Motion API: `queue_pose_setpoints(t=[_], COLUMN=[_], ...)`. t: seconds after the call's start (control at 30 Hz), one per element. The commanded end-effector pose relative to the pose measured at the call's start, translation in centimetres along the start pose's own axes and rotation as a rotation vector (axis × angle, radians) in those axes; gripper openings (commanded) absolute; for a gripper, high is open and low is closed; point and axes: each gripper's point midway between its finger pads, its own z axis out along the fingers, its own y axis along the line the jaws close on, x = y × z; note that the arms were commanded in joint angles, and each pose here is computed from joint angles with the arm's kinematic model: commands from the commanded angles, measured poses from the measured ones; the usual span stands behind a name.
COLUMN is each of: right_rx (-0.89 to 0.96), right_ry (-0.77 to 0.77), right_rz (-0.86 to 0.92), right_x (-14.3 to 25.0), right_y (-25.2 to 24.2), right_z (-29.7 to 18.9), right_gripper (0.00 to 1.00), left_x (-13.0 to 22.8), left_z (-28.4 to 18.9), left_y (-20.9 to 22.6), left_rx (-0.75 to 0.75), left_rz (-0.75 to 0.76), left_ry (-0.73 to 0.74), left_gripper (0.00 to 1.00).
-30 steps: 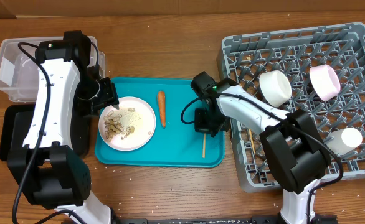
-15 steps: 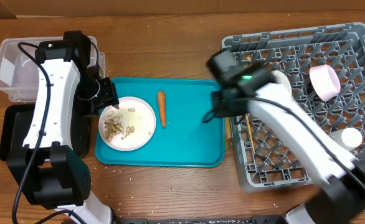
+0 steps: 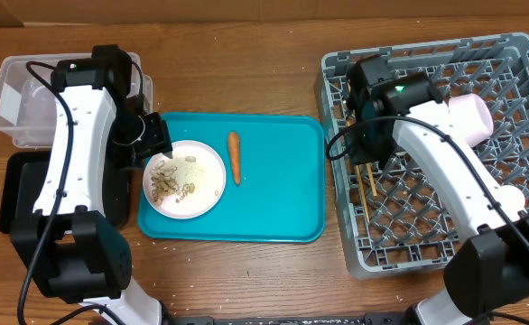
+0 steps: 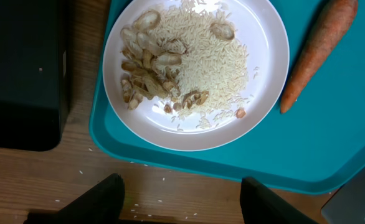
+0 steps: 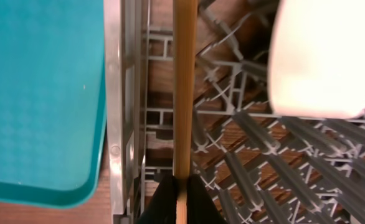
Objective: Sort waste into correct bins and load items into the dishwasher
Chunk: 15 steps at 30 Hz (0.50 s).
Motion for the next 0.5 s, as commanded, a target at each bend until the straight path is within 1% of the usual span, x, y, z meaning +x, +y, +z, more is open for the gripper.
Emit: queue_pose_setpoints(t=[0.0, 0.03, 0.13, 0.27, 0.37, 0.47], right_rx=[-0.016, -0.014, -0.010, -0.010, -0.011, -0.021], right_ry=[0.049, 0.057, 0.062, 0.053, 0.027, -0.057], right_rz=[-0.040, -0.046, -0.049, -0.040, 0.003, 0.064], right_x=[0.6, 0.8, 1.1, 1.0, 0.7, -0.4], right_y=[0.5, 0.5, 0.5, 0.5, 0.4, 0.3], right_z=[2.7, 3.7, 4.5, 4.0, 2.5, -0.2], right_gripper=[0.04, 0.04, 0.04, 0.22, 0.24, 0.25], left_x=[-0.1, -0.1, -0.1, -0.1, -0.1, -0.1], left_z=[-0.7, -0.7, -0.7, -0.7, -0.7, -0.7], left_y=[0.0, 0.0, 0.0, 0.0, 0.0, 0.0], left_rx=[0.000, 0.000, 0.000, 0.001, 0.001, 0.001], left_rz=[0.017, 0.017, 0.017, 0.017, 0.017, 0.017], left_ry=[-0.026, -0.026, -0.026, -0.027, -0.027, -0.027], left_gripper=[0.62, 0.62, 0.62, 0.62, 0.62, 0.62])
